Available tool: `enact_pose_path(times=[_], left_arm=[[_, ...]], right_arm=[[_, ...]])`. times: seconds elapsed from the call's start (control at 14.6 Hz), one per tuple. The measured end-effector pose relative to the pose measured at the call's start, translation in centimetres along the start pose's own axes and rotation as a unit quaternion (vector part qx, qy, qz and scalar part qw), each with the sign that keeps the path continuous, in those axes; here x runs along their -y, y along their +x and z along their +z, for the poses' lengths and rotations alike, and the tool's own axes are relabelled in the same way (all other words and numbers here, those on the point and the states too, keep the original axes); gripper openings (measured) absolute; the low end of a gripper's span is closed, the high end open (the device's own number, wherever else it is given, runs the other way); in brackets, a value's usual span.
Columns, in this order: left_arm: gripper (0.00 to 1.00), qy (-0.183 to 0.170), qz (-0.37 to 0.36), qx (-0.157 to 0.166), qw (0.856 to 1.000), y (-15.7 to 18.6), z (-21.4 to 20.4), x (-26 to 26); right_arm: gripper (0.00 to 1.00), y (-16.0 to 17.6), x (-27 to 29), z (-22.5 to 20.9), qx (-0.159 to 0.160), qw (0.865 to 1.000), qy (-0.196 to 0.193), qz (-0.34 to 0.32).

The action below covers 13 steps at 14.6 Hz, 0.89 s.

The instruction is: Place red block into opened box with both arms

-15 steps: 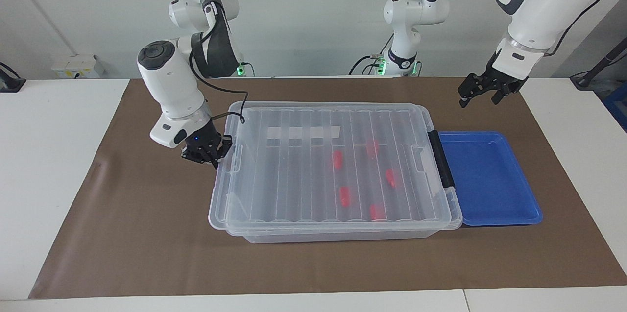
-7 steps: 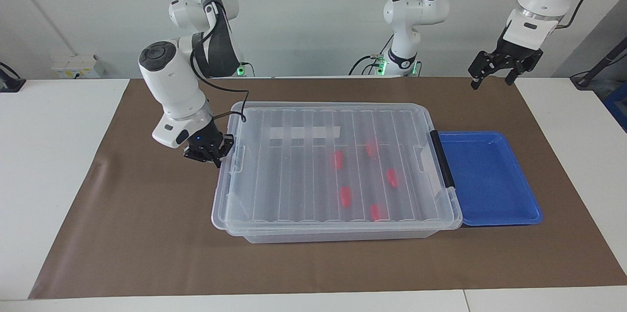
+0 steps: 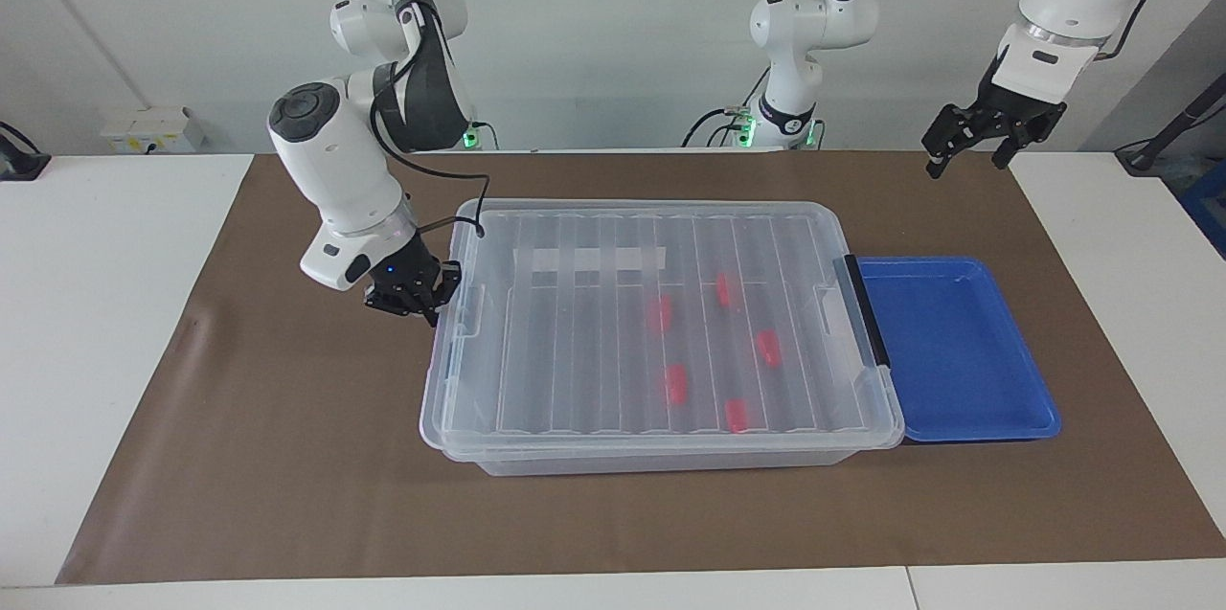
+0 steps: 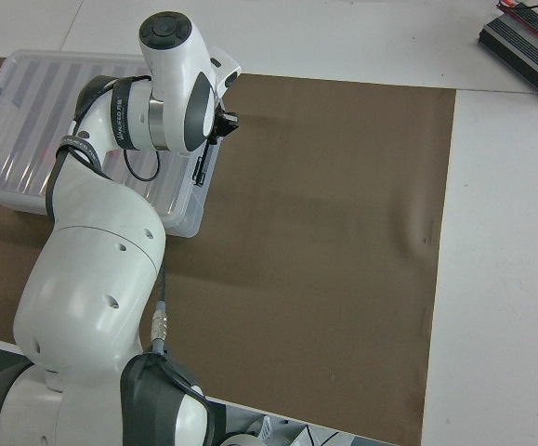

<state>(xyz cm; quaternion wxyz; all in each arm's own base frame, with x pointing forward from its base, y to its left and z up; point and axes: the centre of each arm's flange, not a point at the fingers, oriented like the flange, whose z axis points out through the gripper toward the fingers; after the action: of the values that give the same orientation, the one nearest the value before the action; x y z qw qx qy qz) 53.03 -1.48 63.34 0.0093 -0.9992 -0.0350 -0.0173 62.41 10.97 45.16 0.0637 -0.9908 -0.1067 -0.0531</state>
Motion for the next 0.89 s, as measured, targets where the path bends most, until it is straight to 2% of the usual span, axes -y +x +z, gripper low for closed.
enact_pose_path(times=[0.14, 0.21, 0.41, 0.76, 0.89], left_arm=[[1.0, 0.0, 0.003, -0.002, 1.0, 0.0, 0.0, -0.2], [1.0, 0.0, 0.005, -0.003, 1.0, 0.0, -0.1, -0.5], [1.0, 0.0, 0.011, -0.005, 1.0, 0.0, -0.1, -1.0], [1.0, 0.0, 0.024, -0.005, 1.0, -0.2, -0.1, -2.3], [1.0, 0.0, 0.026, -0.005, 1.0, -0.2, -0.1, -2.5]], right_arm=[[0.05, -0.3, -0.5, 0.1, 0.011, 1.0, -0.014, -0.006], [0.13, -0.4, -1.1, -0.3, 0.014, 0.999, -0.035, -0.014], [0.48, -1.2, -3.2, -3.0, 0.018, 0.997, -0.073, 0.002], [0.99, -4.2, -6.2, -11.2, 0.022, 0.99, -0.08, 0.114], [1.0, -6.0, -7.2, -14.5, 0.033, 0.986, -0.077, 0.141]])
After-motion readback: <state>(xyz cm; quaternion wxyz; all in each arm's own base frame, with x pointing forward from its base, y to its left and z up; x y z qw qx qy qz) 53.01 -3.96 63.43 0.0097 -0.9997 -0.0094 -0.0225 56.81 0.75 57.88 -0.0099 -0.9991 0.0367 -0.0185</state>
